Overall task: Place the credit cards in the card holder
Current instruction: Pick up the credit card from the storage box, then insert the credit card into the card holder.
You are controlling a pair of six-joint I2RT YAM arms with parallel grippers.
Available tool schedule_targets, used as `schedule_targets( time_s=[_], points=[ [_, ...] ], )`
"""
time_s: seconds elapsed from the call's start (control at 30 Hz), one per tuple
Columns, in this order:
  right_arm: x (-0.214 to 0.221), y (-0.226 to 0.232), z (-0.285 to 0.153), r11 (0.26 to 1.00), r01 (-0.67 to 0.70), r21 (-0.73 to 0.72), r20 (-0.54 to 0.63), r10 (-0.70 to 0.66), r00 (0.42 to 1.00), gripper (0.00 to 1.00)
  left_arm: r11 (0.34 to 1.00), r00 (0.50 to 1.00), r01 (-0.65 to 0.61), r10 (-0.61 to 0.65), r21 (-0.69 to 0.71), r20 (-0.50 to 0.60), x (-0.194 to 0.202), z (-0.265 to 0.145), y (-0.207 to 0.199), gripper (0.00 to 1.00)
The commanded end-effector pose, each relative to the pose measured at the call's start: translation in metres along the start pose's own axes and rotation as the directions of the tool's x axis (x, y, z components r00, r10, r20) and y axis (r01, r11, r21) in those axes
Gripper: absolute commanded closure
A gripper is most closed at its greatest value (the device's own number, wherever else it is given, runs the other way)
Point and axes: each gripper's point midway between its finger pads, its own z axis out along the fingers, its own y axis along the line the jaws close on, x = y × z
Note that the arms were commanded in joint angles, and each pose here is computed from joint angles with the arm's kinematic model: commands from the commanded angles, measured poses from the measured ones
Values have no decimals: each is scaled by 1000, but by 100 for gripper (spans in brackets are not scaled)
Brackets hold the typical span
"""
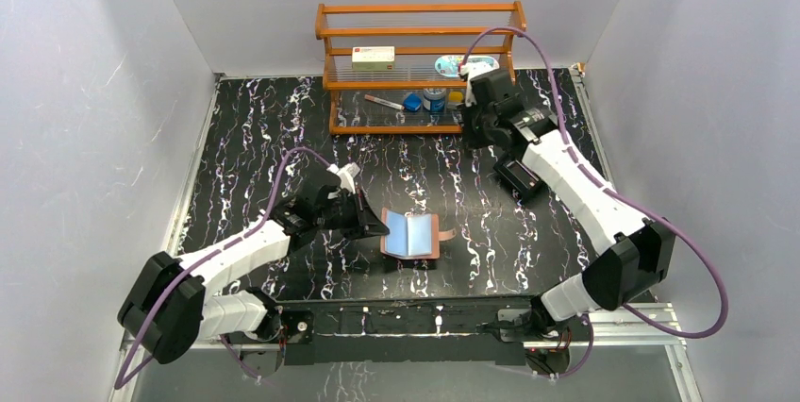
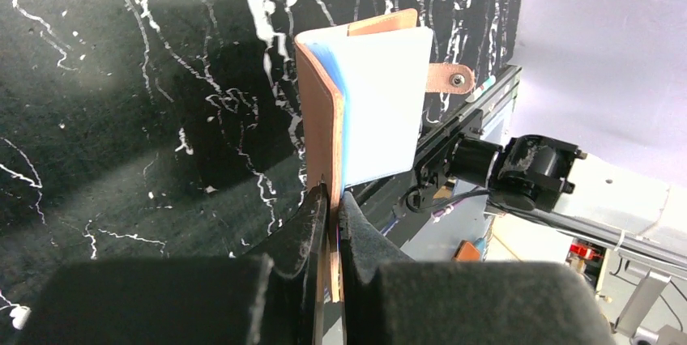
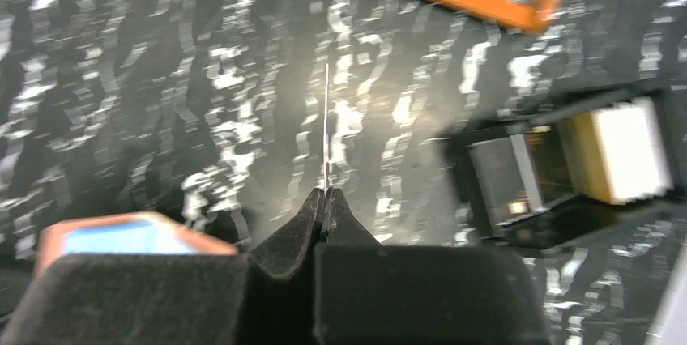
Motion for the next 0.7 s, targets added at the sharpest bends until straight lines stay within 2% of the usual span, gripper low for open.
schedule_targets(
  time_s=[0.0, 0.07, 0.2, 0.4, 0.5, 0.67],
  points=[
    [3, 64, -17, 957, -199, -211, -13, 201, 980, 100, 999, 1000, 30, -30, 25, -3, 4, 11, 4, 100],
    [13, 90, -20, 929, -234, -286, -34, 235, 971, 100, 999, 999, 32, -32, 10, -6, 6, 13, 10, 100],
    [40, 142, -23, 821, -312, -479, -98, 303, 948, 100, 999, 999, 31, -32, -26, -7, 10, 15, 22, 99],
    [83, 161, -16, 746, -422, -516, -204, 371, 906, 100, 997, 999, 27, -29, -76, -22, 17, 14, 37, 88],
    [104, 172, -14, 685, -464, -563, -254, 391, 885, 100, 994, 999, 20, -23, -106, -26, 20, 12, 45, 80],
    [140, 180, -2, 631, -535, -561, -348, 407, 845, 100, 990, 1000, 1, -6, -144, -30, 24, 8, 54, 71]
  ],
)
